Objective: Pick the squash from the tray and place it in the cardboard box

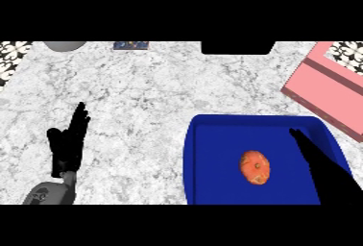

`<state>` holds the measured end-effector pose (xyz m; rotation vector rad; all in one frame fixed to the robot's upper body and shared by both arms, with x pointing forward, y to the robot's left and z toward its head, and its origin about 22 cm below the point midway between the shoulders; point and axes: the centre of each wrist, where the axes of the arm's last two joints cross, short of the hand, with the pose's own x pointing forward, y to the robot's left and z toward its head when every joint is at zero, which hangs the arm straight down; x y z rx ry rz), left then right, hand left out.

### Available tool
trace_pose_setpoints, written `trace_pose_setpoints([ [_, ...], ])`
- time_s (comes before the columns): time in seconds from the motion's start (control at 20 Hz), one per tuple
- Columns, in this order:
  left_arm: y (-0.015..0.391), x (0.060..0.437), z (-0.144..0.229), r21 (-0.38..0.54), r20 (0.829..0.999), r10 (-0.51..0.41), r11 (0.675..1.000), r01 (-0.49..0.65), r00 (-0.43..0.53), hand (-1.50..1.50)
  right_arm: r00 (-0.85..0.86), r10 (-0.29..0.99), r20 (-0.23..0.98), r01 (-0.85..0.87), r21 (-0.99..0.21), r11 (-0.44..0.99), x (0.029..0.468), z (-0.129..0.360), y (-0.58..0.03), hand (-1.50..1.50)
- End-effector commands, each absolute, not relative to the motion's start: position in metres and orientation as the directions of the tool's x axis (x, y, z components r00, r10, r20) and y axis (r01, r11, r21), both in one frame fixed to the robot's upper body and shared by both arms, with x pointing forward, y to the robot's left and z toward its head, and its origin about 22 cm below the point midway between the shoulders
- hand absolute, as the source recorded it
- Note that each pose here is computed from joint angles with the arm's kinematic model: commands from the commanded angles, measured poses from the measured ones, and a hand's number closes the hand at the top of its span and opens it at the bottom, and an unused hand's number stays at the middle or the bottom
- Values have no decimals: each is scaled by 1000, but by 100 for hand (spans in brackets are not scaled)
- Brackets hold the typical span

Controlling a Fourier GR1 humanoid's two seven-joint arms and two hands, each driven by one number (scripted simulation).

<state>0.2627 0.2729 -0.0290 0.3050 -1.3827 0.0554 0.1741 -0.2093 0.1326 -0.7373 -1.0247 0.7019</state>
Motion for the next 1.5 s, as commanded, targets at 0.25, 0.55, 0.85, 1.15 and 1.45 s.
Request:
trace_pose_setpoints([
  [0.25, 266, 261, -33, 179, 971, -136, 959, -218, 195, 0, 482, 791, 376, -223, -821, 526, 196, 126, -178, -150],
  [0.55, 265, 264, -26, 193, 969, -149, 954, -230, 195, 0, 513, 780, 357, -214, -827, 519, 201, 125, -175, -150],
  [0.85, 297, 250, -22, 191, 971, -147, 953, -235, 190, 0, 551, 761, 343, -231, -813, 534, 209, 105, -182, -150],
  [1.15, 271, 259, -31, 176, 972, -134, 960, -216, 195, 0, 555, 781, 286, -269, -827, 493, 236, 100, -167, -150],
  [1.45, 286, 265, -30, 177, 972, -134, 958, -227, 195, 0, 560, 790, 250, -302, -826, 476, 224, 80, -180, -150],
])
